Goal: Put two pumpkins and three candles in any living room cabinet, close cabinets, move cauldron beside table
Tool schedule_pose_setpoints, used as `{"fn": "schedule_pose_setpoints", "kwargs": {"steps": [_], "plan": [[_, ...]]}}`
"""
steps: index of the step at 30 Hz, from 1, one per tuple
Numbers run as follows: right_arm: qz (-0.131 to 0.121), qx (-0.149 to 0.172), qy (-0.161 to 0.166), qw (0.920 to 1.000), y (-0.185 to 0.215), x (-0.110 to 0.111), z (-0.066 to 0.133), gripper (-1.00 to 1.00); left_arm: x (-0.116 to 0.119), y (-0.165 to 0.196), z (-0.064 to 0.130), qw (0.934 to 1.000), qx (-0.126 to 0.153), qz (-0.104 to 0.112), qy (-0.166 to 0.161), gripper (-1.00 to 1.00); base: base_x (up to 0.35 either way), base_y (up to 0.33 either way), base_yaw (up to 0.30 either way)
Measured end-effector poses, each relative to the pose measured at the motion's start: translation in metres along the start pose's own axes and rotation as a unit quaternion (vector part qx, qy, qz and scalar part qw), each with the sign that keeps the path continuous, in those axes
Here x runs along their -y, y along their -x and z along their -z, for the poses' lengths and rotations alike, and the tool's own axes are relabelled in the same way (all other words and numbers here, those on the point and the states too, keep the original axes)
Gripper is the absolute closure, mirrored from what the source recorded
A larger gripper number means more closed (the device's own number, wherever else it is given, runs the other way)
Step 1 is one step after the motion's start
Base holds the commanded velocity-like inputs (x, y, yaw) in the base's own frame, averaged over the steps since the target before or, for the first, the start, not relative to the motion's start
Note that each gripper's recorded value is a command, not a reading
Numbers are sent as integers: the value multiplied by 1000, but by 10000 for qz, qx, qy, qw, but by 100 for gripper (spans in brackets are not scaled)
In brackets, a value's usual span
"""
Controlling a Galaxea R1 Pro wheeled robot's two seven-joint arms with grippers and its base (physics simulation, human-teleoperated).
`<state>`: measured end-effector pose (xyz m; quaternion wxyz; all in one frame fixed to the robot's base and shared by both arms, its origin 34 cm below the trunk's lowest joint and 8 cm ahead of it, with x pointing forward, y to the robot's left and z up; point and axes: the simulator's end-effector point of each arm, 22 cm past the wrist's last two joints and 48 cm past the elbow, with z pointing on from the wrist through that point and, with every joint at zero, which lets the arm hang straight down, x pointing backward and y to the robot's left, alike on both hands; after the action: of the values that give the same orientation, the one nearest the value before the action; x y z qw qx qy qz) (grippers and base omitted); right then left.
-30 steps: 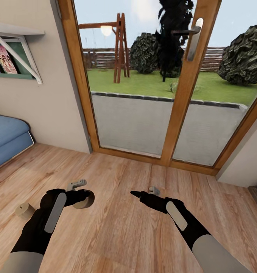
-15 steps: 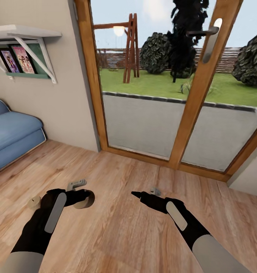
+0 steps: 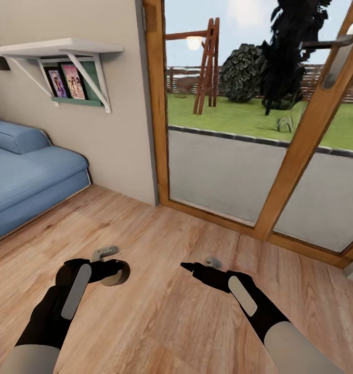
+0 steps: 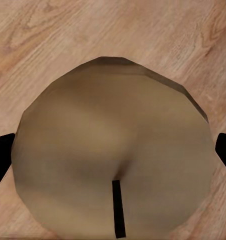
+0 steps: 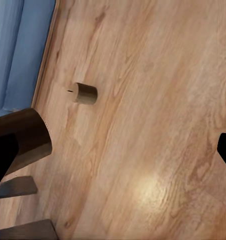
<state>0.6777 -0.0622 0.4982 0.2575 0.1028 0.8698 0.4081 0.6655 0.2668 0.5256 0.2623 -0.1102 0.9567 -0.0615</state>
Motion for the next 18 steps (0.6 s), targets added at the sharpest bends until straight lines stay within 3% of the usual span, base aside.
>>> {"fn": "schedule_pose_setpoints", "kwargs": {"steps": [18], "plan": [[2,-2,-8,10000,0,0,0,-100,0,0,0,10000,-1,0,0,100,0,0,290]]}}
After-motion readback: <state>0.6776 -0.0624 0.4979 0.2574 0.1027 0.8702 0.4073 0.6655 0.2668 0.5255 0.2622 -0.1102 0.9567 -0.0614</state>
